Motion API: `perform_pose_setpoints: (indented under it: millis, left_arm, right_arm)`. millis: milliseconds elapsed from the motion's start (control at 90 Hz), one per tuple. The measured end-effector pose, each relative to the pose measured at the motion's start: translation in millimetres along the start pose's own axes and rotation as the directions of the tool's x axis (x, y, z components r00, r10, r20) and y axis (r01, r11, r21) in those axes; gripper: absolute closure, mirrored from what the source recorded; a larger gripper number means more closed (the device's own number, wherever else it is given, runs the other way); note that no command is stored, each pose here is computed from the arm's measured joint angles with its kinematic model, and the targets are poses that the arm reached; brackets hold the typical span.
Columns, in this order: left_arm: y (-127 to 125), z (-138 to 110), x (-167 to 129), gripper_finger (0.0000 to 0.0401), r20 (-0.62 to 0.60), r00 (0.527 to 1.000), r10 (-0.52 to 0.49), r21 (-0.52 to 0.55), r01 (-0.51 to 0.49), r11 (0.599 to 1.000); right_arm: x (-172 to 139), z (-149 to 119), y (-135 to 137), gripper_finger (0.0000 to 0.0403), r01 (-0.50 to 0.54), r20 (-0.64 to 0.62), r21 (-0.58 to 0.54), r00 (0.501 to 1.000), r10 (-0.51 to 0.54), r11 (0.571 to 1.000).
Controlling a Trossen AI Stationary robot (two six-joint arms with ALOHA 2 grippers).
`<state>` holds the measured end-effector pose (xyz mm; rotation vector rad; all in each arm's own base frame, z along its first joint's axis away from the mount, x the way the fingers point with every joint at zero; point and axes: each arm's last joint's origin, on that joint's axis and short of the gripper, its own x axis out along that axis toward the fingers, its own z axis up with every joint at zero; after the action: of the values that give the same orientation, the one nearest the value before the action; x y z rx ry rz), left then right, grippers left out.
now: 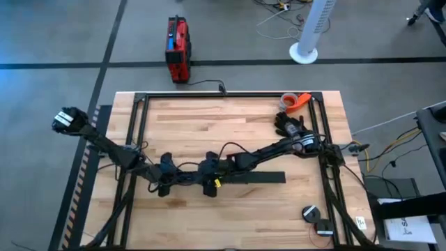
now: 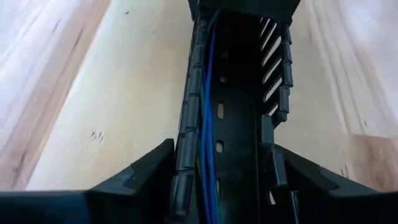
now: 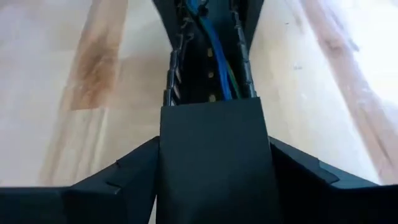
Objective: Ziptie cables
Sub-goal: Close the black cable duct
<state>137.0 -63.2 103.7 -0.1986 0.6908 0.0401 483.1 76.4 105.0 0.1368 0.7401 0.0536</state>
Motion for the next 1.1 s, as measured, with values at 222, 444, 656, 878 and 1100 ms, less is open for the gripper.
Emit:
perform_pose_setpoints:
  millis: [222, 444, 656, 878, 1100]
  left_arm:
    - [0.3, -2.3, 2.0, 0.0181, -0.025, 1.000, 0.001, -0.003, -0.001, 1.000]
    - [0.4, -3.1, 2.4, 0.0180, -0.029, 1.000, -0.003, 0.000, 0.003, 1.000]
    - [-2.4, 2.1, 1.4, 0.0184, 0.031, 0.999, -0.041, -0.022, 0.042, 0.999]
    - [-0.5, 4.3, 1.8, 0.0186, 0.053, 0.998, -0.020, -0.042, 0.022, 0.999]
    - [2.9, 5.8, 4.0, 0.0187, 0.067, 0.998, 0.000, -0.095, 0.007, 0.995]
  right_arm:
    - [-0.5, 1.7, -3.4, 0.0154, 0.039, 0.014, 0.003, 0.999, -0.039, 0.999]
    - [-0.4, 1.4, -3.6, 0.0186, 0.032, 0.009, -0.026, 0.999, -0.032, 0.999]
    - [-0.6, -5.0, -1.8, 0.0186, 0.011, -0.075, -0.039, 0.997, -0.014, 0.999]
    - [-1.3, -5.7, -0.1, 0.0186, -0.025, -0.087, -0.045, 0.996, 0.021, 0.999]
    - [2.0, -2.8, -5.3, 0.0186, -0.013, -0.018, -0.013, 1.000, 0.013, 1.000]
